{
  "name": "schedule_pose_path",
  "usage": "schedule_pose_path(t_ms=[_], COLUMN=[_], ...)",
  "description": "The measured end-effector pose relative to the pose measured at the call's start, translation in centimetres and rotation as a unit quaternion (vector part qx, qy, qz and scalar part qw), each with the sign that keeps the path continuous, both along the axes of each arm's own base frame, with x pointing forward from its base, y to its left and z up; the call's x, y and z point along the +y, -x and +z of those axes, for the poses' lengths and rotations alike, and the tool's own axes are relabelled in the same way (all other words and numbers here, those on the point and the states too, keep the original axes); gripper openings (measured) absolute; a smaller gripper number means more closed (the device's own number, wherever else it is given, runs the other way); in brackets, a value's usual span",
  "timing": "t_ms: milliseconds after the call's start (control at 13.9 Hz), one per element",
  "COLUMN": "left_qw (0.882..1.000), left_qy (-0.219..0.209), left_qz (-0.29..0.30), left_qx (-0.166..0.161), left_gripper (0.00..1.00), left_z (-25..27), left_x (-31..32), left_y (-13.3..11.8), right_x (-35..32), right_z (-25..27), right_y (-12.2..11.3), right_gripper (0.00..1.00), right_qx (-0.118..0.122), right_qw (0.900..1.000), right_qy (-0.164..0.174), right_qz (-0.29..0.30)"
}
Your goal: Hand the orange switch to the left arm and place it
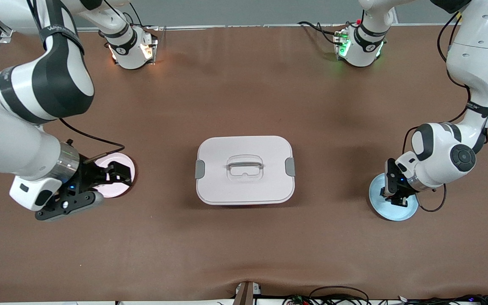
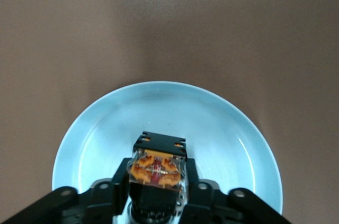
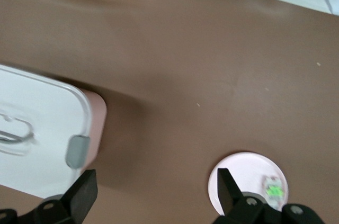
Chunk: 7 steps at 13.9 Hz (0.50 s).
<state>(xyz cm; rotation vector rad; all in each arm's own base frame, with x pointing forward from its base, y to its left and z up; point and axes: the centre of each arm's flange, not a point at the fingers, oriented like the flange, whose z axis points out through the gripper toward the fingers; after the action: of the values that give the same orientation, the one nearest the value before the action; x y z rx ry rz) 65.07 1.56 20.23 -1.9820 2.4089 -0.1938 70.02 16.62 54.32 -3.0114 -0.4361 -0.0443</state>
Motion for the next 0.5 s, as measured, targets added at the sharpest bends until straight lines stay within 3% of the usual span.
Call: schedule_pose_path(t_ms=[287,359,503], left_qw=[1.000,1.000,0.998], left_qy=[0.000,0.000,-0.001], left_qz=[0.018,0.028,0.056], left_qx=[-0.008,-0.013,-0.012], left_gripper=[0.94,1.00,1.00], left_z=[0.7,1.4,3.8], left_x=[1.0,1.0,1.0], left_y=[-0.4,-0.6,-1.0], right_x=[-1.4,-2.1,-4.1], right_z=[-0.6,-0.5,0.3], right_y=[1.5,1.7,2.0], right_gripper=[1.00,1.00,1.00], right_qx=[0.057,0.067,0.075], right_qw=[0.997,0.995,0.994], right_qy=[0.058,0.063,0.066], right_qz=[-0.015,-0.025,-0.041])
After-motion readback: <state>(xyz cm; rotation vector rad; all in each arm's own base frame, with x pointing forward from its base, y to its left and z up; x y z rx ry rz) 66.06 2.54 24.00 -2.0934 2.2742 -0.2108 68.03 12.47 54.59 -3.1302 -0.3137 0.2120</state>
